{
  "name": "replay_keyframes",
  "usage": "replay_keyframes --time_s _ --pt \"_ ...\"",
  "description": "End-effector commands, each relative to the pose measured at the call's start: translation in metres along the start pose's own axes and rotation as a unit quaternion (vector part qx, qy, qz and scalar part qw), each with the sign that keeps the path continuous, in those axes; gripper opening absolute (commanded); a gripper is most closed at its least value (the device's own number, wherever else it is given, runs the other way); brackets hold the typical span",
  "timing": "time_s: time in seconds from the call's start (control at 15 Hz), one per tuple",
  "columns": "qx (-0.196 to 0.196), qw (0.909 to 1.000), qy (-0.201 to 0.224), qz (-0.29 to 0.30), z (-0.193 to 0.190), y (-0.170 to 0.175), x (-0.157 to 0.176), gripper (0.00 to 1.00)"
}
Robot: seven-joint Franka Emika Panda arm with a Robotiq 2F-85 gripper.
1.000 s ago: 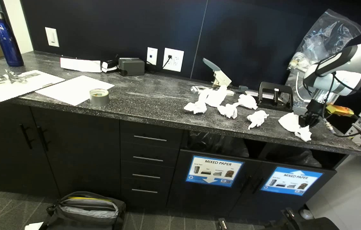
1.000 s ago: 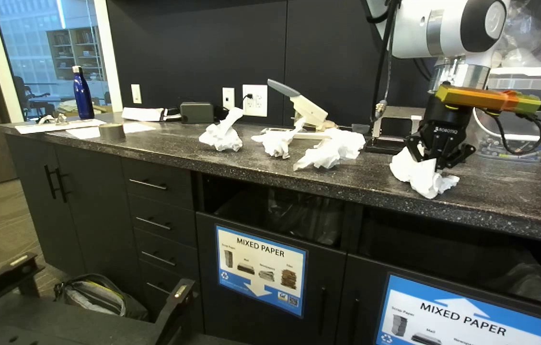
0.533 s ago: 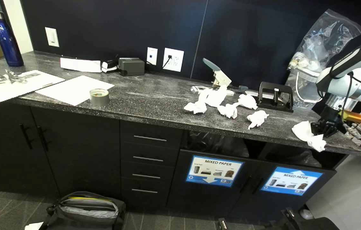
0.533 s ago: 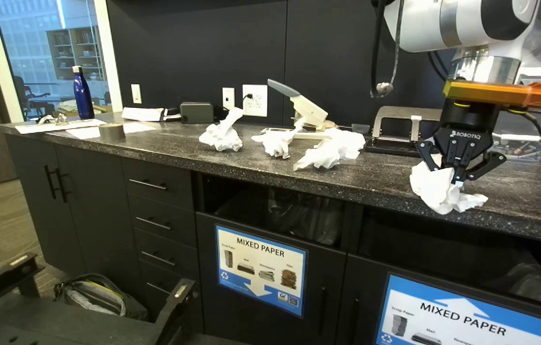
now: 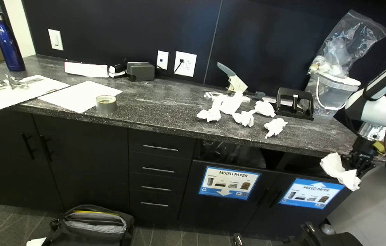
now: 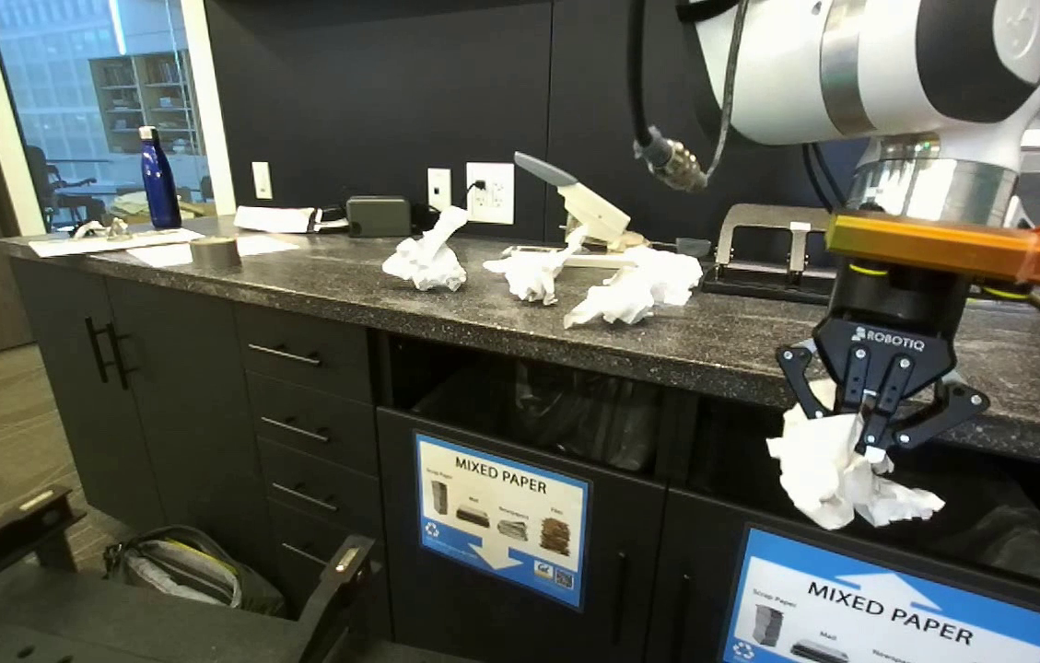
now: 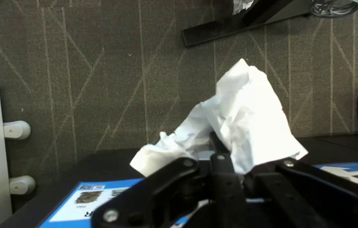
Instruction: Put the papers on the countertop in the trash cans
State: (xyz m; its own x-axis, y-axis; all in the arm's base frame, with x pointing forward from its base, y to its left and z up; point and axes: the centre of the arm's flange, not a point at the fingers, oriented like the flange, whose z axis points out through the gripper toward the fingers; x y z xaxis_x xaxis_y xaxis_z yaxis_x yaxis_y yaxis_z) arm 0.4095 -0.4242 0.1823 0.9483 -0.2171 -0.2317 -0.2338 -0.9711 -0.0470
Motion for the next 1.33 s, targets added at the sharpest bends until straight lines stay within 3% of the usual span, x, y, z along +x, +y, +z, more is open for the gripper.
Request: replay_keyframes --time_s 0.0,0.33,0.67,1.07,1.27 --pt "-0.025 0.9984 0.049 -0.015 0.02 -0.014 -0.056 0.04" --pt "-0.055 0.9896 0.13 -0.026 0.048 -0.007 -0.062 0.03" --pt "-0.052 0.9781 0.2 -0.025 0.06 -0.004 -0.036 0.04" --pt "-0.039 0.9767 0.21 -0.022 0.091 -0.003 -0.015 0.04" --pt "-0.037 0.9697 0.241 -0.015 0.094 -0.003 0.003 0.04"
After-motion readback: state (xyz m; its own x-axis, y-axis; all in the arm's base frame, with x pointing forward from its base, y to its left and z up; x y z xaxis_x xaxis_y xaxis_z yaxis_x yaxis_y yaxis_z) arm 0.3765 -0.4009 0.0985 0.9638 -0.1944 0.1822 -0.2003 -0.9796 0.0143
